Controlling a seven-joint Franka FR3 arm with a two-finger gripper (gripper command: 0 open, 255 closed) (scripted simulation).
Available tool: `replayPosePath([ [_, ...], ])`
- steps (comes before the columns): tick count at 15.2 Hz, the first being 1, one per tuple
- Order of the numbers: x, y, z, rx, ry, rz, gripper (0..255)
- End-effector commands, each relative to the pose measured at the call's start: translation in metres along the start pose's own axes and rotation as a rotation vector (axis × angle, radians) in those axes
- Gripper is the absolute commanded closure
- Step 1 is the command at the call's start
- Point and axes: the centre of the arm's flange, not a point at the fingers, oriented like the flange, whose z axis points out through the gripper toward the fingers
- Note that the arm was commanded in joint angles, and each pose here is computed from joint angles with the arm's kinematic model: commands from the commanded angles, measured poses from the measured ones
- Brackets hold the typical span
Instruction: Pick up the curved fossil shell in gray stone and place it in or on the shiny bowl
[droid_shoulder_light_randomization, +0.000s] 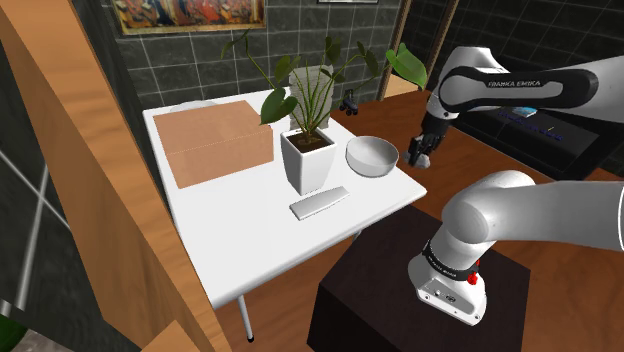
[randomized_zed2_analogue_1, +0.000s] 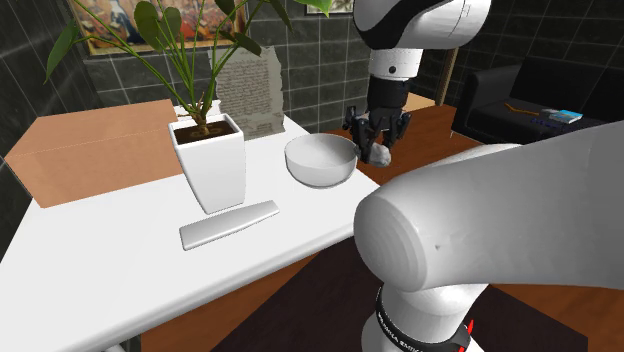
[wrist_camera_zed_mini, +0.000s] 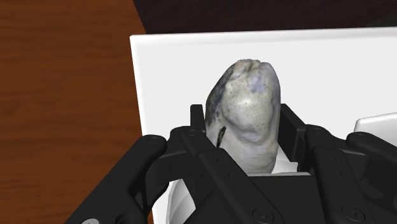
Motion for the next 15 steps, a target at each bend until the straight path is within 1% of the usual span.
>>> replayPosePath([
  [1,-0.001,0.000,-0.011,0.000,-0.001,0.000,255],
  [6,-0.001,-0.002,-0.037,0.000,-0.001,0.000,255],
  [7,-0.001,-0.003,-0.038,0.000,-0.001,0.000,255],
  [15,0.100,-0.031,-0.036,0.000,-0.001,0.000,255],
])
